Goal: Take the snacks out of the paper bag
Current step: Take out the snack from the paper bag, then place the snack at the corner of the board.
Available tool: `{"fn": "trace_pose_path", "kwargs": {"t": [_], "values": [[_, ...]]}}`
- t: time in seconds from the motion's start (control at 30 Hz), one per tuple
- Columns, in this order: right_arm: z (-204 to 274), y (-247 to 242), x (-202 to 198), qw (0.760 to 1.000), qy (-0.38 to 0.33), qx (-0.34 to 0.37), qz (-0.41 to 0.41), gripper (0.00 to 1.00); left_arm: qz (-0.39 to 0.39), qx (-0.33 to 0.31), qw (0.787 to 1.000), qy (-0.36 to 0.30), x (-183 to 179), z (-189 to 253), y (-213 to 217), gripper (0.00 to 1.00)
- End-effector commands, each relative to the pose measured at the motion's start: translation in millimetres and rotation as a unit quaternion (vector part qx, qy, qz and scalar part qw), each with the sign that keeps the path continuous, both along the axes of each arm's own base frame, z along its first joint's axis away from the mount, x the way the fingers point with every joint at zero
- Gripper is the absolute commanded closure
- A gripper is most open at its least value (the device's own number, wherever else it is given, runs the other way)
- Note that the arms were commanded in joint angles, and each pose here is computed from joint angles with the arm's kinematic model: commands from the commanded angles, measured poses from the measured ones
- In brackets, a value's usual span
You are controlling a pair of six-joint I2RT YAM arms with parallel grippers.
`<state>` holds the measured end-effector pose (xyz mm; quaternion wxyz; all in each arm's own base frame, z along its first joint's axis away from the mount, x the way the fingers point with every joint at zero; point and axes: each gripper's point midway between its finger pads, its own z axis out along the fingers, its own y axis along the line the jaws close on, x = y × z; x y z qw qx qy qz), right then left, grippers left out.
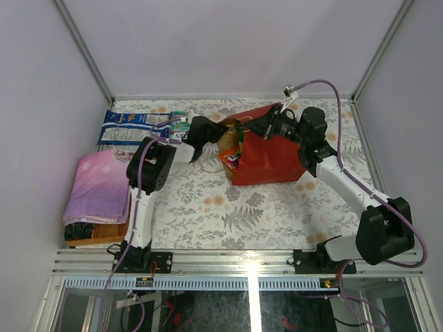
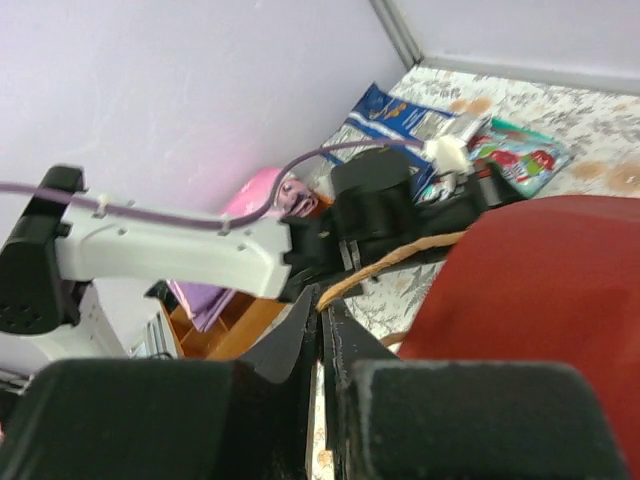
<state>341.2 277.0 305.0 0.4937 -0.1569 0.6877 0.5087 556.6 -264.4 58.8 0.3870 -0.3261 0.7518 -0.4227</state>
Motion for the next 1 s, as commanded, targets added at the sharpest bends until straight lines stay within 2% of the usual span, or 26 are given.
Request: {"fn": "trace_pose_path", "kwargs": {"t": [0.0,0.13,0.33,0.57,0.8,0.97], "values": [[29.8,-21.8,11.1,0.998,-0.018,0.060,0.010,1.00,0.021,-0.018,0.994,-0.109,-9.3,82.7,19.2,1.00],[8.4,-35.2,42.1,0.998,0.014,0.047,-0.025,1.00,0.010,-0.016,0.994,-0.104,-39.5,89.7,26.0,1.00],[-20.3,-44.5,72.3,0.997,0.032,-0.024,-0.063,1.00,-0.024,-0.008,0.996,-0.087,-79.5,99.5,30.6,1.00],[-11.2,-67.9,90.5,0.993,0.010,-0.054,-0.108,1.00,-0.024,0.039,0.996,-0.077,-118.8,96.8,61.0,1.00],[-9.7,-99.9,111.6,0.988,0.022,-0.041,-0.148,1.00,-0.092,0.099,0.989,-0.060,-137.0,117.2,78.1,1.00],[-14.8,-134.3,127.5,0.981,0.050,-0.004,-0.186,1.00,-0.112,0.119,0.983,-0.085,-154.3,152.5,80.3,1.00]]}}
